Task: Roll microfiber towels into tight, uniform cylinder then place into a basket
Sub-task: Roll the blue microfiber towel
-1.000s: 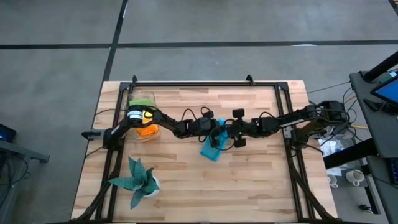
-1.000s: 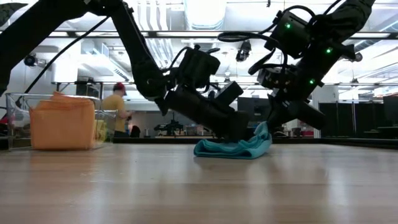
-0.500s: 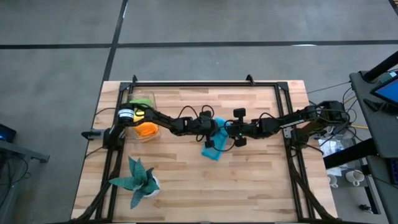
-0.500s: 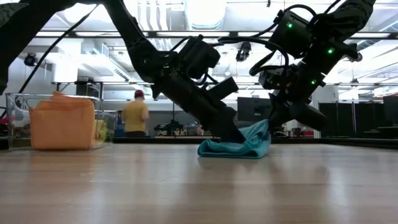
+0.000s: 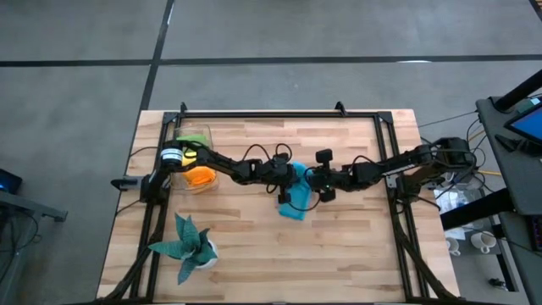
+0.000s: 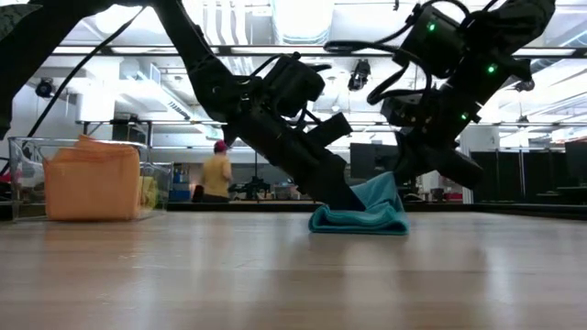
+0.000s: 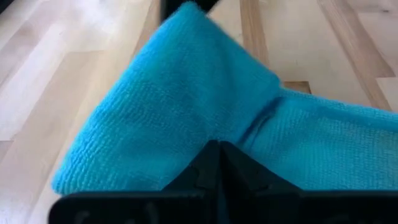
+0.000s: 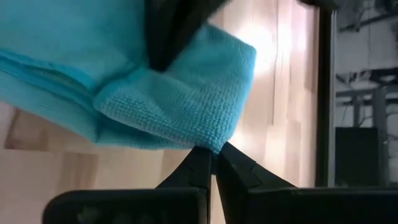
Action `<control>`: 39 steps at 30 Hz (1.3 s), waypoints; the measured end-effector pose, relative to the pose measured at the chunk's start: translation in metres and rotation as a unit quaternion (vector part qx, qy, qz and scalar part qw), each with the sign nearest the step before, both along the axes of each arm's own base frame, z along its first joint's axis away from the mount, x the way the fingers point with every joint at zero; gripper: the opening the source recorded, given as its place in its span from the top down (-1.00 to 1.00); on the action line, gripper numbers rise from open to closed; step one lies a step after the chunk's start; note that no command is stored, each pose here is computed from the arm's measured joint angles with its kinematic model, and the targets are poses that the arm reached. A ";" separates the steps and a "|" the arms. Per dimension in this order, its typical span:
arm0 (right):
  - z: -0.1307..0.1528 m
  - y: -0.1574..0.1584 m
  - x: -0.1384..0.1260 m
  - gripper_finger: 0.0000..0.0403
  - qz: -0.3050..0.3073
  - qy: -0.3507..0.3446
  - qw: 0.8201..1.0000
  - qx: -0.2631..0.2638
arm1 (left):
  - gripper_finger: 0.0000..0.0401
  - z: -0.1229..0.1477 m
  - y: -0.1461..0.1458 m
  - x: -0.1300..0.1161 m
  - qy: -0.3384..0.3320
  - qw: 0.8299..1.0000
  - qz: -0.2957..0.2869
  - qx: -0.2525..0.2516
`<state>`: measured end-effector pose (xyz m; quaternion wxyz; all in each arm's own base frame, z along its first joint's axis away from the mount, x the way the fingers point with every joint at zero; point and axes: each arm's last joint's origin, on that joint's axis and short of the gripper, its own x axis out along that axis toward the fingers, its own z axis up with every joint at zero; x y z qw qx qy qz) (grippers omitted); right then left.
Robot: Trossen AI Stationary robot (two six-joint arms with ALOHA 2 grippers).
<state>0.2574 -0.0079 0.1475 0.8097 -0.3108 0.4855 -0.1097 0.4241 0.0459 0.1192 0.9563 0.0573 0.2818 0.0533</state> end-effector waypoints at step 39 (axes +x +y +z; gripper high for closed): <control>0.005 0.040 0.003 0.96 0.052 -0.012 0.998 -0.037 | 1.00 -0.013 0.018 0.004 -0.005 0.993 0.023 0.118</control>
